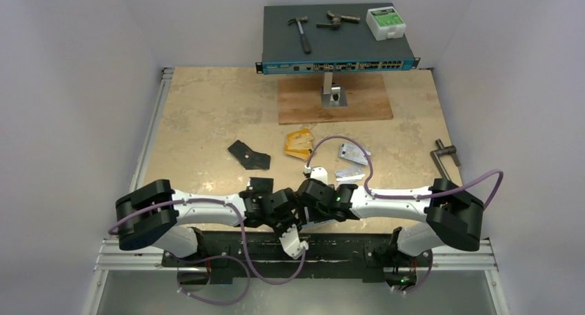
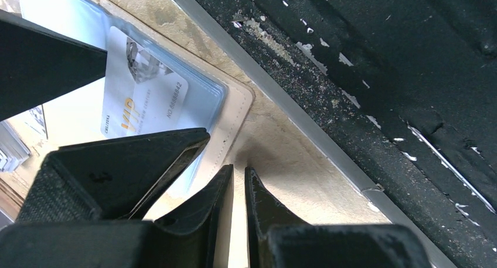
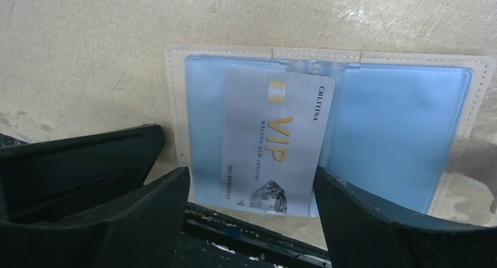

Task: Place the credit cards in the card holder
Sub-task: Insert the credit card into the card holder.

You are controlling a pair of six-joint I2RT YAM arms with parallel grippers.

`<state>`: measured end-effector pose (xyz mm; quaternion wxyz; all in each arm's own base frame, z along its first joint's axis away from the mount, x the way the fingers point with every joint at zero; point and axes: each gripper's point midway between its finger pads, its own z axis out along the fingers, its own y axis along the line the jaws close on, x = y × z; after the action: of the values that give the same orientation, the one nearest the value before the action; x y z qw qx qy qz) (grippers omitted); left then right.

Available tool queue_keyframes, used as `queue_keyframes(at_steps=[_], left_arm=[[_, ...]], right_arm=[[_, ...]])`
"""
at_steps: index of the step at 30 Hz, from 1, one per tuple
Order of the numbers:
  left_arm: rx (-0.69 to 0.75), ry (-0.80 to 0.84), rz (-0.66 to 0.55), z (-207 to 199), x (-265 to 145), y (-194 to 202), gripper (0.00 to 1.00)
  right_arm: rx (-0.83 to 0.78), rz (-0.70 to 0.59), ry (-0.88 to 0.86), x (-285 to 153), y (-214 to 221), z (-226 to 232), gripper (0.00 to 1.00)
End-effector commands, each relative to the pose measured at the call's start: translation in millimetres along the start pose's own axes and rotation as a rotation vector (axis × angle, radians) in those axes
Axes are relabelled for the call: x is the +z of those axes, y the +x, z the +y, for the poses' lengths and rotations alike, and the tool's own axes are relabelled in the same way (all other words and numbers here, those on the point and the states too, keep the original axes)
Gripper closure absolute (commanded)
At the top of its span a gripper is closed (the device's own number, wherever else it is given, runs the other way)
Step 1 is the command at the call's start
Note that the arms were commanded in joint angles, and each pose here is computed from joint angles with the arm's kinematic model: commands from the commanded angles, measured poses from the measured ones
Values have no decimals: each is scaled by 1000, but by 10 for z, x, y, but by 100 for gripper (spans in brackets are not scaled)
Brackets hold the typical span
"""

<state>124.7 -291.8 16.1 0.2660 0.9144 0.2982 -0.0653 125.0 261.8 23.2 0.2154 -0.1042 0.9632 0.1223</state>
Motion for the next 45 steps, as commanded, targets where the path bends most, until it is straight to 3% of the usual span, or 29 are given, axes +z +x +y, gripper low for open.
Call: queue_keyframes(at_steps=[1,11,16,32,40,45], left_arm=[[15,-70,-36,109,20,-63,88],[125,-266,-61,219,11,-42,89],[153,-274,-69,174,34,-41,89],[142,-306,-84,278,6,-86,89],[57,-321,-35,284,-101,30,89],[-149,-253,10,377,-234,203,87]], right_arm=[[15,-52,-166,-133,-135,449,22],[50,-110,-306,-275,-167,543,24],[103,-145,-336,-300,-215,476,26],[26,-89,-327,-183,-205,601,25],[124,-156,-279,-541,-428,198,18],[214,-182,-138,-640,-480,-179,16]])
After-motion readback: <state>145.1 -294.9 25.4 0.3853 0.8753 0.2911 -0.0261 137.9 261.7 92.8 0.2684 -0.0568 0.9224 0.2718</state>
